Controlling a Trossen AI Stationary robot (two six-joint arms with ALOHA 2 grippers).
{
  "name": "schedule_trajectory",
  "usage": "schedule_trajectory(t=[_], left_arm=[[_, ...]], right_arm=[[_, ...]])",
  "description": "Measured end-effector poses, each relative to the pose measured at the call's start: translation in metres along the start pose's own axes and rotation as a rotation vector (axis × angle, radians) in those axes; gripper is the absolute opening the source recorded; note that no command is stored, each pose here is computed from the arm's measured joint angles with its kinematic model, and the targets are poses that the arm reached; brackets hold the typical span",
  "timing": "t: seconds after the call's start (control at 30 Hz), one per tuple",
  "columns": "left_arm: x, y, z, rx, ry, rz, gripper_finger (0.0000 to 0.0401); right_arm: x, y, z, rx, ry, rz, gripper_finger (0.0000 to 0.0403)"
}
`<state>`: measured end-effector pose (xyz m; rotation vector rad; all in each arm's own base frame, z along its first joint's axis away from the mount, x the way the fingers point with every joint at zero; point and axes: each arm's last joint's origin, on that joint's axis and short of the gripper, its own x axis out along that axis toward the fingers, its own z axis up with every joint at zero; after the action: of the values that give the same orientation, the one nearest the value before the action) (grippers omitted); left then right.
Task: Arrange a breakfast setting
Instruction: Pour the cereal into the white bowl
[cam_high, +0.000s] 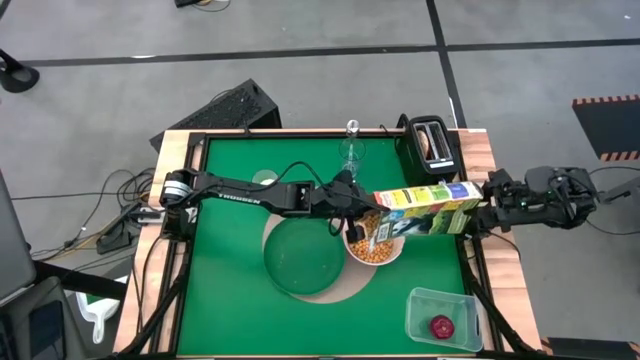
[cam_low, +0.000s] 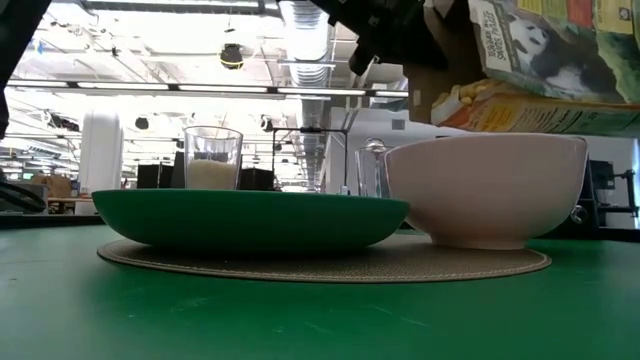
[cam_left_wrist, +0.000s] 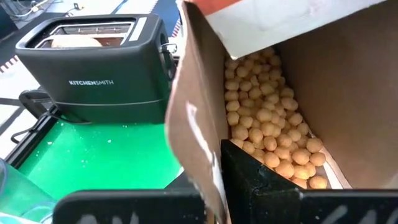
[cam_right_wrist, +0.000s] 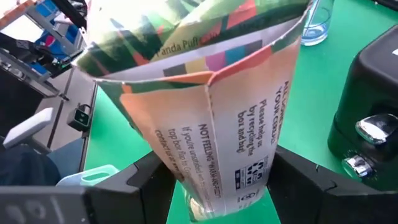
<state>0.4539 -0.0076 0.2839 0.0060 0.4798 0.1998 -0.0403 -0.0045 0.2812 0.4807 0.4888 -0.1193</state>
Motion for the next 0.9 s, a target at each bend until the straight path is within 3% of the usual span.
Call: schedule_trajectory(t=[0.57, 0.9], left_arm=[[0.0, 0.0, -0.001, 0.006, 0.007, 0.001, 0.0], [0.0, 0.0, 0.0, 0.006, 0.005, 0.001, 0.0]], right_arm=[[-0.033, -0.003, 0.002, 0.006, -0.05, -0.029, 0.025], [-0.034, -0.003, 0.002, 0.005, -0.052, -0.035, 0.025]])
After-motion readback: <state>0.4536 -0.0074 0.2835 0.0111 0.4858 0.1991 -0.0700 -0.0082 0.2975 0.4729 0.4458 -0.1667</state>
